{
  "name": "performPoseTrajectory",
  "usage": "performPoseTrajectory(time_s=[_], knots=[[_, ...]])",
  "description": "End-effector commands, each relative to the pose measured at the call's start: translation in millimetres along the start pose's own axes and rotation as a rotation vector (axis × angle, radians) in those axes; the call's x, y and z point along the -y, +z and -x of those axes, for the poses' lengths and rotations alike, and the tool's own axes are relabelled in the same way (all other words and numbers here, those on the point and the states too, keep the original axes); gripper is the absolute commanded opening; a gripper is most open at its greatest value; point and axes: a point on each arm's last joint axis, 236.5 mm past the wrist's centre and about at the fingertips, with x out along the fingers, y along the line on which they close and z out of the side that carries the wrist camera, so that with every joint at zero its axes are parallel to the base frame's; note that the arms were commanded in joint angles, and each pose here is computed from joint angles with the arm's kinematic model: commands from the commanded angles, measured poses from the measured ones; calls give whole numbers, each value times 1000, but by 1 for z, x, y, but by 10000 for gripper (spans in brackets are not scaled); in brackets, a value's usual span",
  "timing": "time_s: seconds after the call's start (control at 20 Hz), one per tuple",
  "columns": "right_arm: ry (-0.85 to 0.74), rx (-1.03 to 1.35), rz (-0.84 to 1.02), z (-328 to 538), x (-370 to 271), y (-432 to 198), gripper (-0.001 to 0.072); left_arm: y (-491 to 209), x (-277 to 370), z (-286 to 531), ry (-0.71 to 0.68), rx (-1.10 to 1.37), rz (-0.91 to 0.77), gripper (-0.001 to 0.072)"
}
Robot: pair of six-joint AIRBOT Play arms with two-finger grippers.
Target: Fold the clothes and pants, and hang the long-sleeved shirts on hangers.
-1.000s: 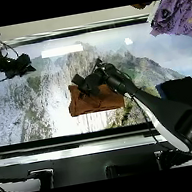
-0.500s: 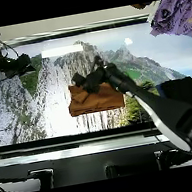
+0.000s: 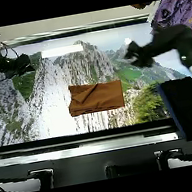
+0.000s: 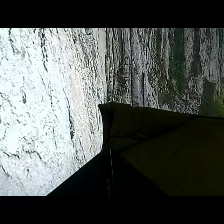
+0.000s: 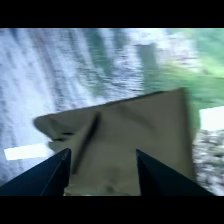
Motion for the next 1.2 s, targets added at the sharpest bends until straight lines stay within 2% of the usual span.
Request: performPoseTrajectory(time_s=[0.0,0.25,0.6,0.65,0.8,0.85,1.0,1.05,1.1,1.15], knots=[[58,-143,15,11,71,-12,482,0,-3,1,2,-1,5,16],[147,-306,-52,-70,110,-66,472,-3,-4,1,5,-14,6,16],[129,-403,-11,-146,107,-105,460,-3,-4,1,5,-15,6,16],[130,-409,4,-151,105,-109,401,-3,-4,1,5,-15,6,16],[127,-393,25,-159,98,-112,335,-3,-4,1,5,-15,6,17],[128,-387,23,-159,97,-110,334,-3,-4,1,5,-15,7,17],[135,-376,11,-160,95,-108,195,-3,-3,1,5,-15,7,16],[138,-376,8,-160,94,-108,86,-3,-3,1,4,-16,5,16],[146,-377,3,-160,92,-108,25,-3,-3,1,4,-16,5,17],[156,-373,-19,-158,89,-105,24,-3,-3,1,4,-16,5,16]])
